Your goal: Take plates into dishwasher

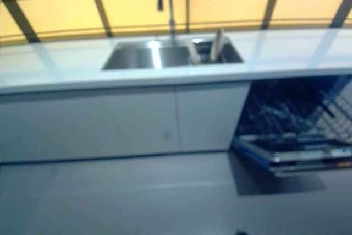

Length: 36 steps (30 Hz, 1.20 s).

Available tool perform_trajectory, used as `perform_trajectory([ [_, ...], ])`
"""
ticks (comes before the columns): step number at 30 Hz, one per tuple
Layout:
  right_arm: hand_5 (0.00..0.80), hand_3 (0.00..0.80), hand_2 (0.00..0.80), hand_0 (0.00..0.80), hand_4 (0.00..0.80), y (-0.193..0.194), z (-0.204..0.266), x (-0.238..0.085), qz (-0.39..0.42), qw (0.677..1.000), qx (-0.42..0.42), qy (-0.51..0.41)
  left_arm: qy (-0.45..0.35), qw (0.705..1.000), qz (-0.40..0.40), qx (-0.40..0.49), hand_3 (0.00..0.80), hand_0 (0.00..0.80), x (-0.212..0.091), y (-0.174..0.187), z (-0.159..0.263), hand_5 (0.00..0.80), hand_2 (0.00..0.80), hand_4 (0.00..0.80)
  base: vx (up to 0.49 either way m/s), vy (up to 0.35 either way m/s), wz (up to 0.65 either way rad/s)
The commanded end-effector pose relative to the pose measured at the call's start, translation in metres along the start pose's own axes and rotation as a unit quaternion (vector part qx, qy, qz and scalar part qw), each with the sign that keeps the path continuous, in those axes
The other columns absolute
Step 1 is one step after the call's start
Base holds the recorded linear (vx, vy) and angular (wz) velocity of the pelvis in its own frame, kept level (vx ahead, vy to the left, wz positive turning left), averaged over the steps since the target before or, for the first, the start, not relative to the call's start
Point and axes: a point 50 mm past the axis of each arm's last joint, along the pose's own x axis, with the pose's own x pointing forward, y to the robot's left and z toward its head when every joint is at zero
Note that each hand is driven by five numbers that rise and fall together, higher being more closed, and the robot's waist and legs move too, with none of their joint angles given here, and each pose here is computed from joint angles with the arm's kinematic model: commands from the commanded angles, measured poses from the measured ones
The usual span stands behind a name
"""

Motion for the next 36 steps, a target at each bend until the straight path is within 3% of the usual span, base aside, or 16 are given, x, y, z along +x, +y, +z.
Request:
perform_trajectory([
  [1,0.0,0.0,0.0,0.0,0.0,0.007,0.008,0.001,0.023,1.0,-0.002,0.017,-0.025,0.999,-0.02,-0.017,0.0,0.0,0.001,-0.014,0.028,0.0,0.0,0.0,0.0,0.0,0.0],
  [6,0.0,0.0,0.0,0.0,0.0,0.01,0.016,0.001,0.026,0.999,0.028,-0.016,-0.019,0.999,-0.022,-0.014,0.0,0.0,0.001,-0.016,0.026,0.0,0.0,0.0,0.0,0.0,0.0],
  [13,0.0,0.0,0.0,0.0,0.0,0.002,0.032,-0.001,-0.02,0.997,0.004,-0.075,-0.023,0.999,-0.021,-0.021,0.0,0.0,0.001,-0.018,0.027,0.0,0.0,0.0,0.0,0.0,0.0],
  [19,0.0,0.0,0.0,0.0,0.0,0.005,0.038,-0.001,-0.015,0.998,0.021,-0.064,-0.026,1.0,0.002,-0.012,0.0,0.0,0.001,-0.014,0.025,0.0,0.0,0.0,-0.009,-0.075,-0.01],
  [29,0.0,0.0,0.0,0.0,0.0,-0.009,0.017,0.002,0.004,0.999,0.037,-0.013,-0.083,0.984,0.026,-0.153,0.0,0.0,0.0,-0.006,0.031,0.0,0.0,0.0,0.096,-0.068,-0.17],
  [36,0.0,0.0,0.0,0.0,0.0,-0.013,0.008,0.002,-0.009,0.998,0.055,0.007,-0.028,0.98,0.046,-0.193,0.0,0.0,0.002,0.0,-0.006,0.0,0.0,0.0,0.377,0.143,-0.37],
])
